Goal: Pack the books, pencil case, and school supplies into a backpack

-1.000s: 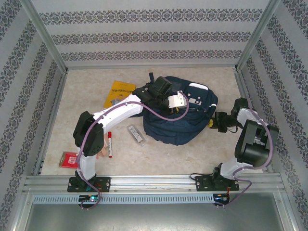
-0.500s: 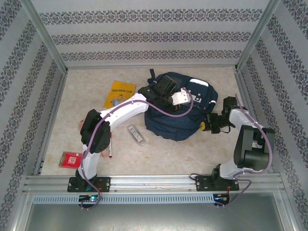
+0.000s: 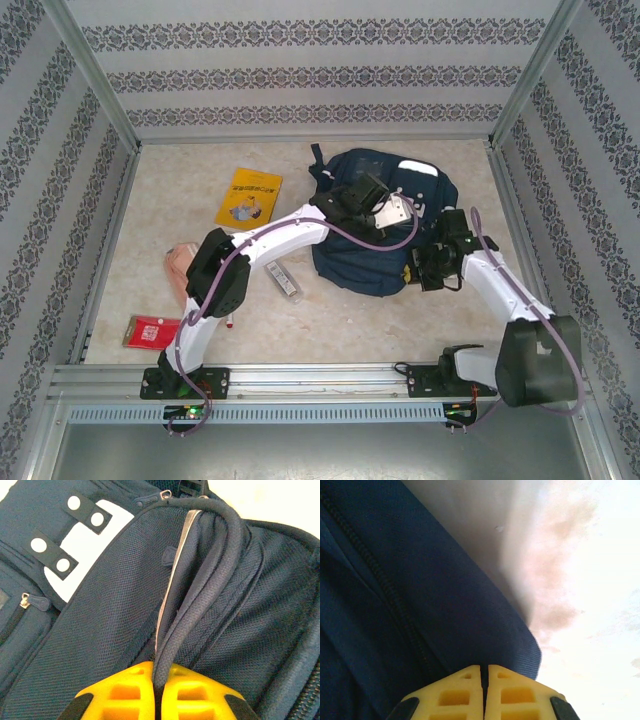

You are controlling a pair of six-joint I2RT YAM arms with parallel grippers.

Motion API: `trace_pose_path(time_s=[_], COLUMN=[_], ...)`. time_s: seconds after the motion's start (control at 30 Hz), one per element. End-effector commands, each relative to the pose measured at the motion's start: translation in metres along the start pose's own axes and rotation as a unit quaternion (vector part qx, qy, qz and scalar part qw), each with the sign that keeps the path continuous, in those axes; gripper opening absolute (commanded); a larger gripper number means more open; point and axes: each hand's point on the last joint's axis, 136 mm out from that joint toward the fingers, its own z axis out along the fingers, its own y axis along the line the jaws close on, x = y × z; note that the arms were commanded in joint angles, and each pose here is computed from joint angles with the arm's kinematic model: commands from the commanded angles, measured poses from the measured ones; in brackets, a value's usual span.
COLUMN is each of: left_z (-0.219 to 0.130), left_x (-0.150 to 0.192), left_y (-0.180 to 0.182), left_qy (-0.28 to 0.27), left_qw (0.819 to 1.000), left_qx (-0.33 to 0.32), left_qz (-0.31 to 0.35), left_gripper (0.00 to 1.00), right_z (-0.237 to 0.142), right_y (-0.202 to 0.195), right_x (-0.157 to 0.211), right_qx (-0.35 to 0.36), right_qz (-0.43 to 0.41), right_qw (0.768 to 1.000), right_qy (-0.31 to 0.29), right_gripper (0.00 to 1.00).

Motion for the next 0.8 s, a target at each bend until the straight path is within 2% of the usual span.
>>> trace_pose_path(time_s=[0.0,0.2,0.37,0.5,0.63,0.77], left_z=[0.006,0.016,0.022,0.018,0.011,0.005], left_x=[-0.025,-0.018,-0.008,0.007,0.014,0.014], left_y=[0.021,0.013,-0.003,0.001,0.006,0.013], left_qy=[-0.043,-0.038,-0.033,-0.024,-0.026,-0.037], left_qw=[0.997,0.997,0.997,0.998,0.998,0.998], left_qx=[-0.052,-0.031,0.005,0.004,0.018,0.031], left_qz=[-0.032,-0.057,-0.068,-0.066,-0.053,-0.050], left_gripper=[0.00,0.00,0.00,0.00,0.00,0.00], right_z=[0.001,0.016,0.019,0.024,0.029,0.024], right_y=[-0.041,-0.050,-0.060,-0.078,-0.069,-0.056], right_x=[0.009,0.029,0.037,0.029,0.031,0.039], right_qx=[0.038,0.024,0.053,0.062,0.011,-0.041], right_qz=[0.033,0.037,0.018,0.003,-0.082,-0.151], right_qw=[0.998,0.999,0.998,0.998,0.996,0.987], right_qy=[-0.025,-0.012,0.002,-0.002,0.023,0.043], right_gripper=[0.00,0.01,0.22,0.29,0.40,0.40])
